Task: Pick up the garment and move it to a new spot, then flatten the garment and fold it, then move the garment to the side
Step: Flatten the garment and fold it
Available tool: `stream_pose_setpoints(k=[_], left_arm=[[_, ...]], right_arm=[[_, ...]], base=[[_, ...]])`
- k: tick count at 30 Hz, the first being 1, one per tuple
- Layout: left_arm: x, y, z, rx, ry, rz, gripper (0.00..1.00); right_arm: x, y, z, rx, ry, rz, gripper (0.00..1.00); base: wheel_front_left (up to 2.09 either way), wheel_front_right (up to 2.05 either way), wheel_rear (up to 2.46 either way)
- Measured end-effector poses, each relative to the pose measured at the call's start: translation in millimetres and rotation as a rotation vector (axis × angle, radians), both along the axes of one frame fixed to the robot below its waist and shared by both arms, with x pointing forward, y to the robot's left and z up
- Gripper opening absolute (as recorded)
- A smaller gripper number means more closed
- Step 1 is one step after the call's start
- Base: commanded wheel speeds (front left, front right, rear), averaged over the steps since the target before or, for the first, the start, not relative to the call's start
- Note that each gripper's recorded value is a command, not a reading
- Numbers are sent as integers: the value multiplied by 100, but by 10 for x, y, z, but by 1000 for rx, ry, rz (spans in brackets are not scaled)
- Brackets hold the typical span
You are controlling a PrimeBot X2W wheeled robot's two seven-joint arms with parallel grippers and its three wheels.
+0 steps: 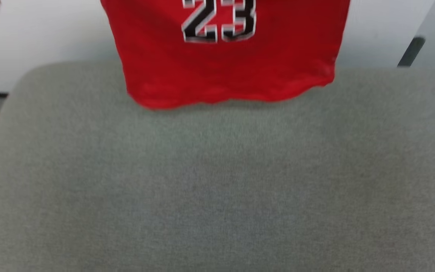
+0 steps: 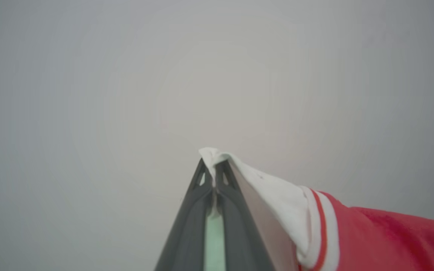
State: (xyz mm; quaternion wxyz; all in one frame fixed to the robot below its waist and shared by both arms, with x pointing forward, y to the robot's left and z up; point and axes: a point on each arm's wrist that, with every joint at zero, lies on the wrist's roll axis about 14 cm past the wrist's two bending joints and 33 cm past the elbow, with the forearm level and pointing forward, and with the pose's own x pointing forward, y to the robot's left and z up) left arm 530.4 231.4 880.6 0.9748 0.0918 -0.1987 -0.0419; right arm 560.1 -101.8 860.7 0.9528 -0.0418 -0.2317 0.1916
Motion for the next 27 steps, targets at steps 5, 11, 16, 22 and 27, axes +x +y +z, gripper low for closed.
stream_pose_setpoints(k=[5, 11, 16, 22, 27], left_arm=[[335, -102, 224, -21, -143, 11, 0], [892, -237, 42, -128, -236, -2, 0], [1300, -351, -201, -275, -264, -57, 0], [1496, -356, -370, -251, -370, -63, 0], [1890, -177, -1604, -306, -191, -2, 0]], right_arm=[[379, -103, 70, -51, -109, -63, 0], [941, -382, -145, -126, -162, -179, 0], [1091, -453, -77, -224, -359, -240, 0], [1439, -289, -878, -343, -391, -271, 0], [1823, -227, -1845, -371, -255, -255, 0]], base=[[0, 0, 0], [0, 0, 0], [0, 0, 0], [0, 0, 0], [0, 0, 0]])
